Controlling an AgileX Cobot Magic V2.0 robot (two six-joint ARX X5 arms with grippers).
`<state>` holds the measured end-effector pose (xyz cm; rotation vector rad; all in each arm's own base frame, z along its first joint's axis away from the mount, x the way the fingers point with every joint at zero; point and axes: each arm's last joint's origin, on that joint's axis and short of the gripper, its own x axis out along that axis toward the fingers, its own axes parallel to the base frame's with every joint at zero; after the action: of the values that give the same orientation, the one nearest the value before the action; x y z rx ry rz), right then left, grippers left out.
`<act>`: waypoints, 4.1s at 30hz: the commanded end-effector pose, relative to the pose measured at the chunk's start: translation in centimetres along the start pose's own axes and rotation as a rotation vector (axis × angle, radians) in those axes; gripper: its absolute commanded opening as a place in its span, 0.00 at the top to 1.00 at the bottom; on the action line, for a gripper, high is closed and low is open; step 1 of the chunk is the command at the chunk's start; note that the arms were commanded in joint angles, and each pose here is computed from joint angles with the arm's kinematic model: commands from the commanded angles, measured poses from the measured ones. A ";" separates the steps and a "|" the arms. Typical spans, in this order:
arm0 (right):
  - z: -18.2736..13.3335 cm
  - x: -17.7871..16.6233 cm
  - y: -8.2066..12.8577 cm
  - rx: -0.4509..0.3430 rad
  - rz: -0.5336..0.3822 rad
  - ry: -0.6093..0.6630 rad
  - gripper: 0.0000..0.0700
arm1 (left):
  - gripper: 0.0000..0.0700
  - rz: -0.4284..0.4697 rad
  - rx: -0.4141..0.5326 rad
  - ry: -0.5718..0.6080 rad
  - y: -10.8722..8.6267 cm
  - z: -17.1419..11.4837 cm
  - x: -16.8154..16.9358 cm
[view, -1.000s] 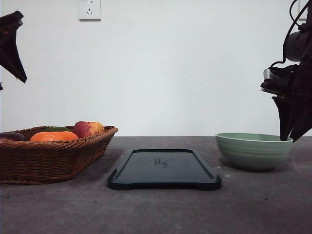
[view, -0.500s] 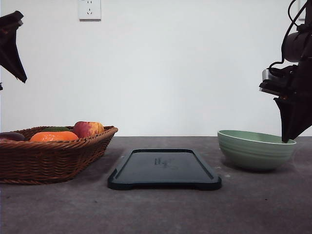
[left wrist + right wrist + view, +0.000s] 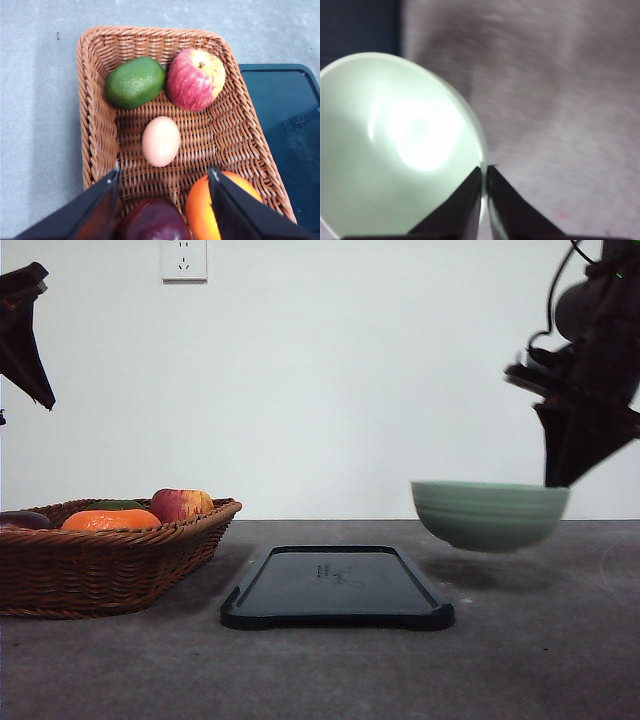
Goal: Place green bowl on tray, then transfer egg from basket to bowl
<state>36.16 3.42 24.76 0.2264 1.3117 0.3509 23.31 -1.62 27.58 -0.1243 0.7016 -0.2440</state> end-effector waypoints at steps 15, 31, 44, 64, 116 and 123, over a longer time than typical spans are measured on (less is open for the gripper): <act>2.8 2.3 10.4 -0.182 0.075 -0.043 0.99 | 0.50 -0.004 0.021 -0.026 -0.1 0.7 -0.2; 3.1 8.5 13.6 -0.279 -0.024 -0.025 0.99 | 0.50 -0.004 0.021 -0.025 -0.1 0.7 -0.2; 3.0 8.3 13.6 -0.278 -0.039 -0.016 0.79 | 0.50 -0.004 0.020 -0.024 -0.1 0.7 -0.2; -3.0 2.5 11.3 -0.438 -0.043 -0.404 0.79 | 0.50 -0.004 0.021 -0.023 -0.1 0.7 -0.2; -14.8 0.8 0.9 -0.296 -0.042 -0.622 0.80 | 0.39 0.110 0.079 0.338 -4.4 5.2 9.6; -14.7 0.8 1.0 -0.298 -0.042 -0.626 0.80 | 0.39 0.134 0.200 0.399 -4.1 5.4 12.7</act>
<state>21.77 4.04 20.77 0.0393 0.6393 0.3942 35.00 -8.52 24.54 0.1160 1.0801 -0.1846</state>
